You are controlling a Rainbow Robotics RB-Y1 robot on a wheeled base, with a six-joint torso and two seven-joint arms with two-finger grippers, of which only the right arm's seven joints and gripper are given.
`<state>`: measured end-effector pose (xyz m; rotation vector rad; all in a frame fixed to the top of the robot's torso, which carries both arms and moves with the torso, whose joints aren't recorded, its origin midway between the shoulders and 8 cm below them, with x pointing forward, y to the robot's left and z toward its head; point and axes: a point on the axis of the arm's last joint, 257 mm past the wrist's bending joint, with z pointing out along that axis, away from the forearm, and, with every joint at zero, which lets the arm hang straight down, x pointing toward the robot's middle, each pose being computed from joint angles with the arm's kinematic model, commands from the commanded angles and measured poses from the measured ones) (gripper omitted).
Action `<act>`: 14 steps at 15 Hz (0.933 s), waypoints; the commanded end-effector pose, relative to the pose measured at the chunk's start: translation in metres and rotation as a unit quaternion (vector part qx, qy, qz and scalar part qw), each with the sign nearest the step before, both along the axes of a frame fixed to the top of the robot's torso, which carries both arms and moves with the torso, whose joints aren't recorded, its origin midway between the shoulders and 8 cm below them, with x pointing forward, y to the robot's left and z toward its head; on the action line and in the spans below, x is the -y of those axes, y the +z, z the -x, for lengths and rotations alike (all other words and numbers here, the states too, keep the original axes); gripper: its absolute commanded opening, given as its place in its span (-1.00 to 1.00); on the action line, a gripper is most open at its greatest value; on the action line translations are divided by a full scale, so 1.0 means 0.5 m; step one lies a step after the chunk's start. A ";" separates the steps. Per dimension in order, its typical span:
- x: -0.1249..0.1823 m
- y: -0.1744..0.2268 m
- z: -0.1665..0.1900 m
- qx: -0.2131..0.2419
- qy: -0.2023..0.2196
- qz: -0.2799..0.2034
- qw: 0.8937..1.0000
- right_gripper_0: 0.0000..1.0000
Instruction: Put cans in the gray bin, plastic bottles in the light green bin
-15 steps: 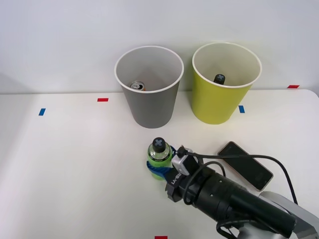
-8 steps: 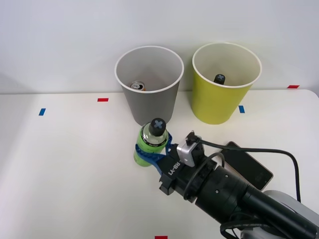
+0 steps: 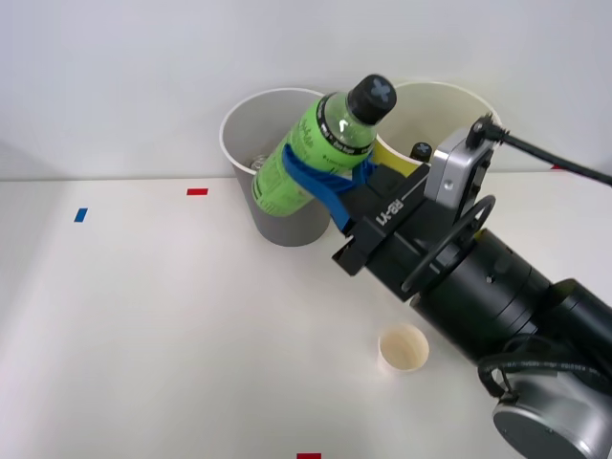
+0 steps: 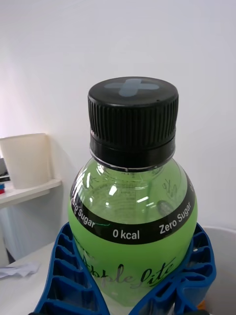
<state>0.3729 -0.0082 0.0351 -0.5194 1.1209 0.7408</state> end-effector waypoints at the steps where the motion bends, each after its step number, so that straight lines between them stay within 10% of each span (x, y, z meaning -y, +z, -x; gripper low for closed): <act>1: 0.062 0.077 -0.072 0.022 -0.055 0.017 0.998 -1.00; 14: 0.330 0.093 -0.366 -0.035 -0.237 0.085 0.967 -1.00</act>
